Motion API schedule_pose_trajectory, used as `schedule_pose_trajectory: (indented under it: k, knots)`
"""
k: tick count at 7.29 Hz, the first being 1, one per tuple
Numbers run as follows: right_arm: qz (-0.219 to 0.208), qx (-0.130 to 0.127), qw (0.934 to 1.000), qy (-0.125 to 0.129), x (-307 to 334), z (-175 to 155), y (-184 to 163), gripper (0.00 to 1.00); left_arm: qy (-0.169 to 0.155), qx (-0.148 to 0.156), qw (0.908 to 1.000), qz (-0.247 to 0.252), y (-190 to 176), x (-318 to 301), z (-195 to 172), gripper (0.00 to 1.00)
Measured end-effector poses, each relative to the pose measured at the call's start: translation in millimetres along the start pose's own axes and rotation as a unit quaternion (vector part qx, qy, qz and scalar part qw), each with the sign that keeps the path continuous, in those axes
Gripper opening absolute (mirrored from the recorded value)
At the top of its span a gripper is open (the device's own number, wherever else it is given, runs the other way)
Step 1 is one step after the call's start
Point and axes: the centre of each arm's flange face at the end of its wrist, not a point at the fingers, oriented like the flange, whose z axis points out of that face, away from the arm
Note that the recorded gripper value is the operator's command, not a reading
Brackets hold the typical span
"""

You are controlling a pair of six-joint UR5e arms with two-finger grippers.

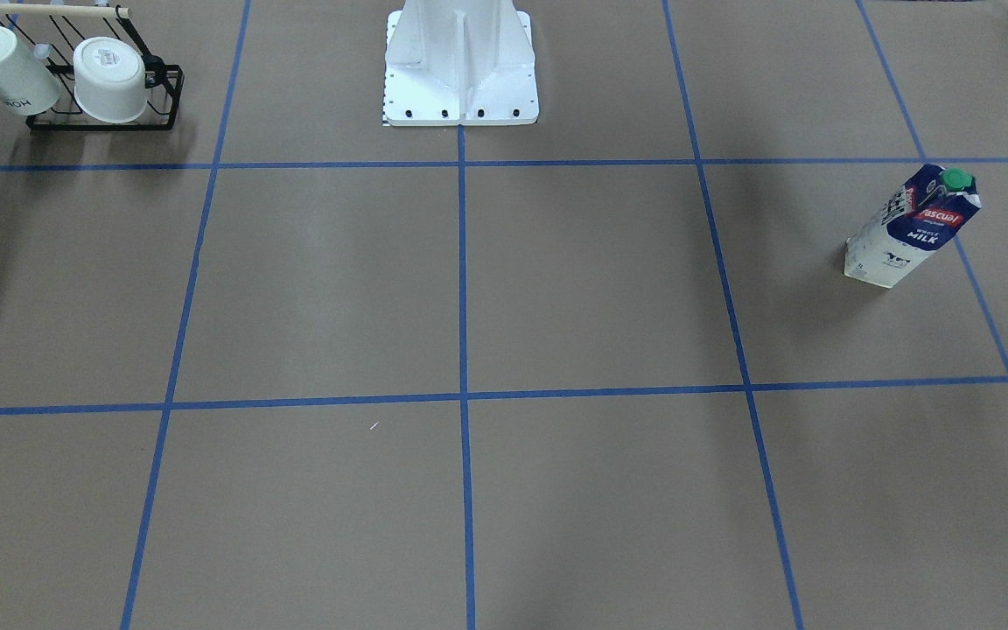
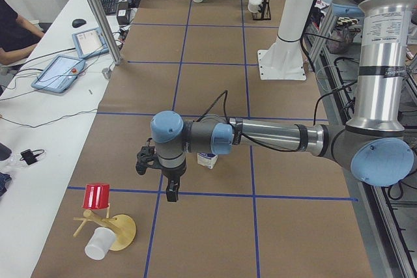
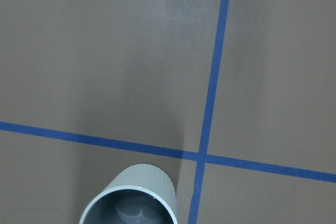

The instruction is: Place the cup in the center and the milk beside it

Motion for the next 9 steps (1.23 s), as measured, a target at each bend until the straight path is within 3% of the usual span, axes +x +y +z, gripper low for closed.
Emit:
schedule_pose_trajectory:
  k: [4,5,6,9]
  knots:
    - [-0.012,-0.037,0.9992,-0.009,-11.8,44.5,5.3,0.99,0.000,0.003,1.0000,0.003,0.2,-0.2,0.2,0.99]
    - [-0.015,-0.045,0.9988,-0.009,-16.1,52.2,5.8,0.47,0.000,0.004,1.0000,0.003,0.1,0.1,-0.3,0.99]
    - [-0.016,-0.049,0.9986,-0.009,-17.8,56.6,6.3,0.02,0.000,0.004,1.0000,0.004,0.1,0.5,-0.7,0.99]
    - [-0.018,-0.052,0.9984,-0.014,-17.4,58.9,12.0,0.00,0.001,0.007,1.0000,0.005,-0.3,2.4,-3.0,0.99]
